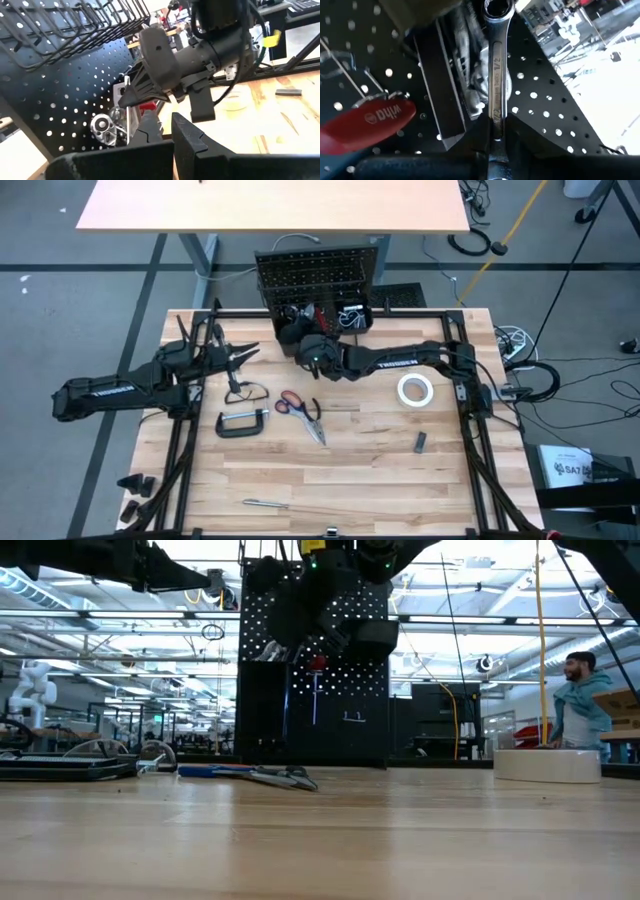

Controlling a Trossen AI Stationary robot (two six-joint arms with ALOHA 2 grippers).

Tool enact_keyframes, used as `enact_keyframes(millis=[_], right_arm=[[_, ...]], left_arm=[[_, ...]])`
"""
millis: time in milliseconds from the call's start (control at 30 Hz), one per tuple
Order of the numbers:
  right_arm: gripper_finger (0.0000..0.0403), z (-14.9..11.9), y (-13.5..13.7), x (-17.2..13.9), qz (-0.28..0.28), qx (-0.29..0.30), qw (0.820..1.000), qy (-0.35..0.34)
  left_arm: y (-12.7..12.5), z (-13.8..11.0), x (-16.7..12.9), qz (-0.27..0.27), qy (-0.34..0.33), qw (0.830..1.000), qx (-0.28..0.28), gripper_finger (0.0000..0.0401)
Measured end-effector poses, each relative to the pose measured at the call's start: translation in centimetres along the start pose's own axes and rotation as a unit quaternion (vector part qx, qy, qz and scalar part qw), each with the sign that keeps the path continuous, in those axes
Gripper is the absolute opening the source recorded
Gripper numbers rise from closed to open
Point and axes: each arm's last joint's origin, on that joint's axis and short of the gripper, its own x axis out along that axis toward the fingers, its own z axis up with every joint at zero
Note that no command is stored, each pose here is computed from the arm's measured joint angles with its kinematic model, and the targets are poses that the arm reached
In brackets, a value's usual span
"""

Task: Hang tools onto peg board
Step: Put the wrench on the left black bin on the peg board

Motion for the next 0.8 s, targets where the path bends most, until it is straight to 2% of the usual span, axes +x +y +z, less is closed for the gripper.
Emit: enact_keyframes(millis=[133, 233, 500, 633, 800], right_arm=[[0.0029, 0.00, 0.34, 0.34, 0.004, -0.022, 1.000, -0.011], [0.0032, 0.14, 0.33, 0.32, -0.004, -0.010, 1.000, -0.027], [0.0130, 0.21, 0.15, 0.22, -0.017, 0.007, 0.999, -0.040], [0.0152, 0.23, 0.11, 0.17, -0.019, 0.012, 0.999, -0.041], [0.0159, 0.14, -0.38, -0.15, -0.033, 0.032, 0.998, -0.033]], left_arm=[[-0.01, 0.00, 0.00, -0.001, 0.000, 1.000, 0.000, 0.0000], [-0.02, -0.01, 0.01, -0.001, 0.000, 1.000, 0.000, 0.0000], [-0.03, -0.02, 0.01, -0.002, 0.001, 1.000, 0.002, 0.0000], [-0.03, -0.03, 0.01, -0.003, 0.001, 1.000, 0.002, 0.0000], [-0.03, -0.03, 0.01, -0.002, 0.001, 1.000, 0.002, 0.0000]])
